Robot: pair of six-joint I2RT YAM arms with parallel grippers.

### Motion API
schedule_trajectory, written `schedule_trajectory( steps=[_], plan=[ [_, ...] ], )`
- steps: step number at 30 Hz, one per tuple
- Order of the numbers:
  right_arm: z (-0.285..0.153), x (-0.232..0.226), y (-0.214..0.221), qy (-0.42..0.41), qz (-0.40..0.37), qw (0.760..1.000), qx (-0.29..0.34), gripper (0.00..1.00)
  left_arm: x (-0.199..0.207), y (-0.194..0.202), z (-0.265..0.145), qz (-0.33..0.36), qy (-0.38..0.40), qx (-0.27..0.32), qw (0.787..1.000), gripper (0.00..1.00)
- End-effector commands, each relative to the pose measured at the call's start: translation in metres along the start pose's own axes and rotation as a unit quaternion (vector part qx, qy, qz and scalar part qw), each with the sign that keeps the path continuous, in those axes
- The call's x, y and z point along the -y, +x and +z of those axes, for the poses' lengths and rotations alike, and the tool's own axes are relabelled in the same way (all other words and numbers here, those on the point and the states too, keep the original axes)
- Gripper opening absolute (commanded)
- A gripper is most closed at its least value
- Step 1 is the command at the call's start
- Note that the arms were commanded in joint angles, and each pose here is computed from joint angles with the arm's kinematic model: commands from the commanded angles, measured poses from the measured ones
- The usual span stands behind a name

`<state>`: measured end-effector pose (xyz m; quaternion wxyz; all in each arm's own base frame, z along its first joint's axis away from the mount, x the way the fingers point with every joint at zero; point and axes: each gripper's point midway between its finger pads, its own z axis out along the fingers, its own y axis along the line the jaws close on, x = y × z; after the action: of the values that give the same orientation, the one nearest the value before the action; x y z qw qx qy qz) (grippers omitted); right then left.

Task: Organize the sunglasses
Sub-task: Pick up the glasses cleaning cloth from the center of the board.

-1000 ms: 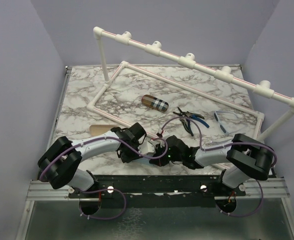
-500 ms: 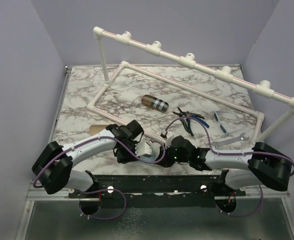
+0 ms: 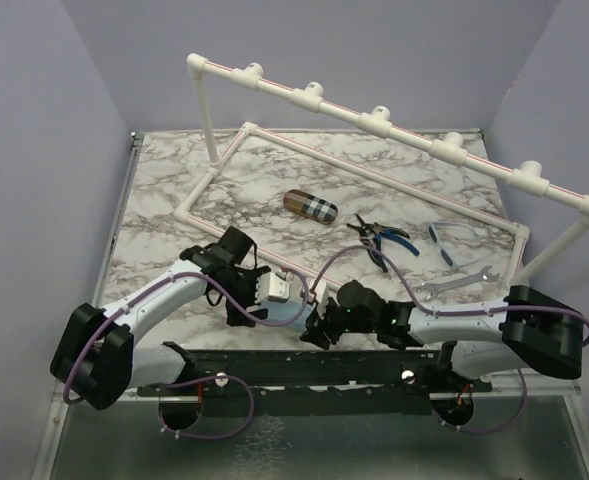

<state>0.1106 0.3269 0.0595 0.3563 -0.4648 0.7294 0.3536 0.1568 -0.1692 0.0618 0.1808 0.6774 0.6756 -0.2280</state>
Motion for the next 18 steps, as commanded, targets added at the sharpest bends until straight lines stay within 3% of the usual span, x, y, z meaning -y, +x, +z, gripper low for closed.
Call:
schedule_trajectory(
  steps=[1,6,10,15,18],
  plan=[
    [0.011,-0.013,0.004,-0.028,-0.108,0.994,0.01,0.5,0.011,-0.005,0.014,0.1,0.026,0.056,0.993,0.71],
    [0.017,0.001,0.012,0.016,-0.095,0.995,0.0,0.46,0.001,-0.001,0.022,0.123,-0.002,0.059,0.991,0.55],
    [0.017,0.009,0.023,0.041,-0.073,0.996,-0.017,0.44,-0.005,0.001,0.024,0.127,-0.016,0.057,0.99,0.51],
    [0.02,0.015,0.04,0.059,-0.045,0.996,-0.044,0.4,-0.005,0.008,0.029,0.123,-0.021,0.052,0.991,0.39],
    [0.02,0.017,0.049,0.063,-0.036,0.996,-0.057,0.39,-0.002,0.013,0.033,0.122,-0.019,0.048,0.991,0.39]
  ],
)
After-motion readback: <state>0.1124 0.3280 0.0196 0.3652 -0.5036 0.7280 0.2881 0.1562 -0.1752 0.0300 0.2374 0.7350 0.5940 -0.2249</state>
